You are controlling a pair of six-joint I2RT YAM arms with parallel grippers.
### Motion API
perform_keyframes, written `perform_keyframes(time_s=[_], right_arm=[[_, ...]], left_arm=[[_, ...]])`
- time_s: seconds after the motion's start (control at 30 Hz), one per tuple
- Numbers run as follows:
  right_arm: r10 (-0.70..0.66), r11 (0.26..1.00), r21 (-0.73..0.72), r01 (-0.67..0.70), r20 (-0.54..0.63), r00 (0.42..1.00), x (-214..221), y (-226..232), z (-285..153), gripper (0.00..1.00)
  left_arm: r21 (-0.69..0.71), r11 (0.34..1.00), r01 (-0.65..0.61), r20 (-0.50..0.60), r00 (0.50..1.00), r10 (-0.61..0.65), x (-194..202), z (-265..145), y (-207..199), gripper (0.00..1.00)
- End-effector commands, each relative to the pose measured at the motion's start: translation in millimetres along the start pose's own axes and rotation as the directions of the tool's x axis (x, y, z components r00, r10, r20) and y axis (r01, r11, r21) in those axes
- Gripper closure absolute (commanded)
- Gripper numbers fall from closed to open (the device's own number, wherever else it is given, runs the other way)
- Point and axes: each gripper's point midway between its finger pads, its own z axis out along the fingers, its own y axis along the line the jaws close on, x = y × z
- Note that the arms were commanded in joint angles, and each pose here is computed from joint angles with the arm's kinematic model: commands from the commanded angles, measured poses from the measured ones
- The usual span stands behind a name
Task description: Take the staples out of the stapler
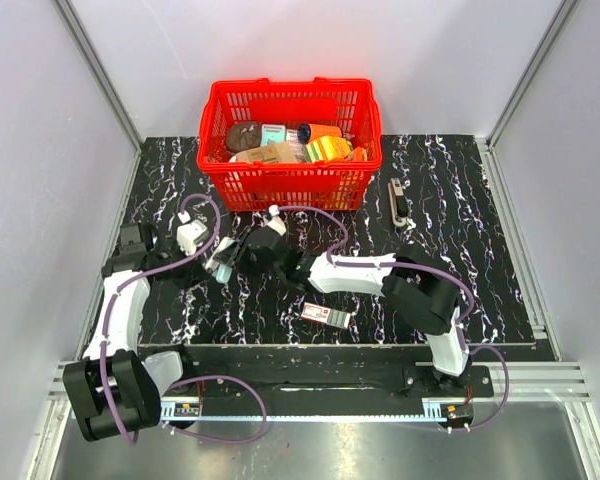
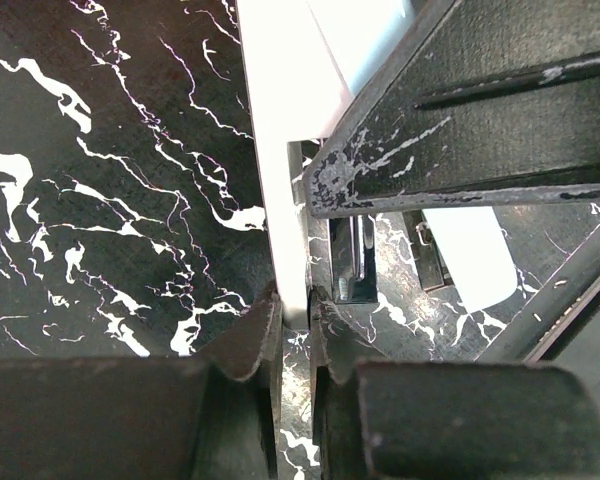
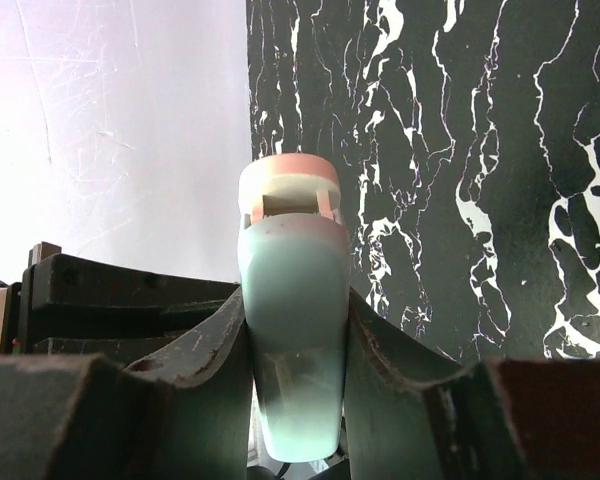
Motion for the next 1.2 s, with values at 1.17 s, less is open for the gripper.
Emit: perform_keyframes(time_s=[1.17], right_arm=[[-0.487,0.872,-0.18,0.455,-0.41,0.771,44.2,-32.8,-48.3,0.97]], left_arm=[[-0.376,0.849,-0.372,-0.081,0.925,0.37,-49.9,-1.4,120.8,1.0]])
